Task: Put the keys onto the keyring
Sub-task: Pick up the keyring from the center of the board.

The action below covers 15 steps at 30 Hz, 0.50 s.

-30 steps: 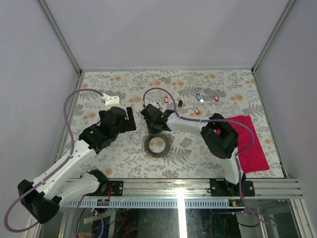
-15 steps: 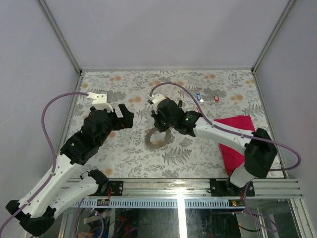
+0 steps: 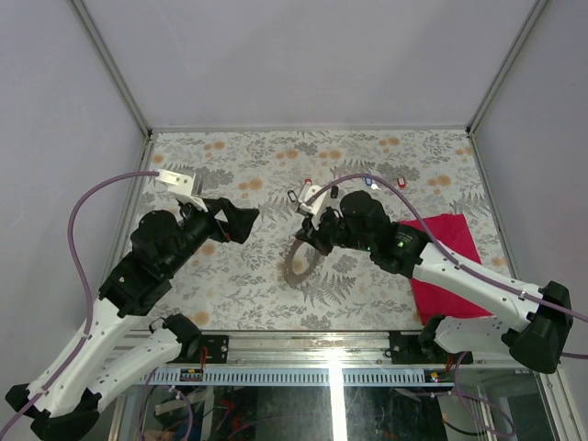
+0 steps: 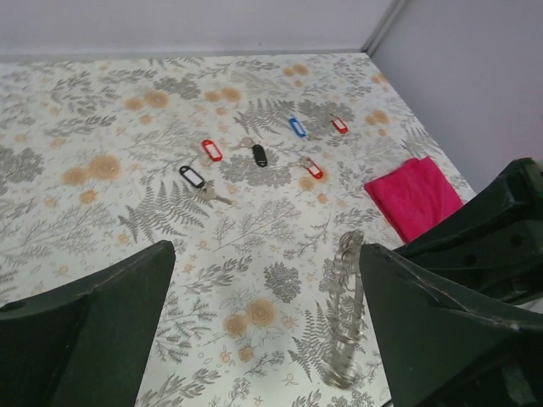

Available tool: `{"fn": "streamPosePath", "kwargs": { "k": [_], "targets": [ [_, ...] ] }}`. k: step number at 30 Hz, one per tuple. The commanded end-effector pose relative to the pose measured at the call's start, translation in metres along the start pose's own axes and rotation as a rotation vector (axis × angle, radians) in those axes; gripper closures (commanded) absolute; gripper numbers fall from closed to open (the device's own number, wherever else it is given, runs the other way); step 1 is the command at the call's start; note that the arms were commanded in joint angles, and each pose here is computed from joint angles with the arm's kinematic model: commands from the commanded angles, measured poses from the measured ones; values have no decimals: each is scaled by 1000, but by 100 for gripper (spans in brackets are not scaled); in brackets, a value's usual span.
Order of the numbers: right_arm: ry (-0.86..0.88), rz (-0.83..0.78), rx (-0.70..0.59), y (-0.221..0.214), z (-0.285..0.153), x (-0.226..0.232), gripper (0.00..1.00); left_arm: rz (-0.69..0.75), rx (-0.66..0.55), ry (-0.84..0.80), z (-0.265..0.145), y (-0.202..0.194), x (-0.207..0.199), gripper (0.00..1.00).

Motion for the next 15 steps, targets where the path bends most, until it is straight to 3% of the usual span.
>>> {"fn": "streamPosePath", "kwargs": {
  "k": [1, 4, 6, 7, 10, 13, 15],
  "targets": [
    [161, -215, 11, 9, -11, 8, 100, 42, -84, -127, 2, 18, -11, 10],
    [19, -242, 60, 10, -18, -4, 100, 45, -52, -135, 7, 18, -12, 15],
    [-189, -190, -16, 15, -25, -15, 100, 40, -39, -136, 8, 18, -13, 16],
    [-179, -190, -60, 18, -27, -14, 100, 37, -39, -138, 8, 18, -13, 16],
    [102, -296, -54, 28, -27, 24, 100, 27, -45, -148, 10, 16, -14, 17],
    [-193, -285, -48, 16, -32, 6, 100, 25, -45, -154, 10, 16, -14, 18],
    [-102, -282, -131, 17, -38, 8, 100, 21, -48, -152, 11, 15, -14, 18]
  ]
}}
Point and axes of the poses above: each gripper's point midway between its finger pads, its own z axis out along the fingers, its own x axis along the line the jaws close on, y = z × x, the point moved 10 cm from there along -z, back along the fingers, and after that the axes turned 7 degrees about z, right-handed, at the moved point
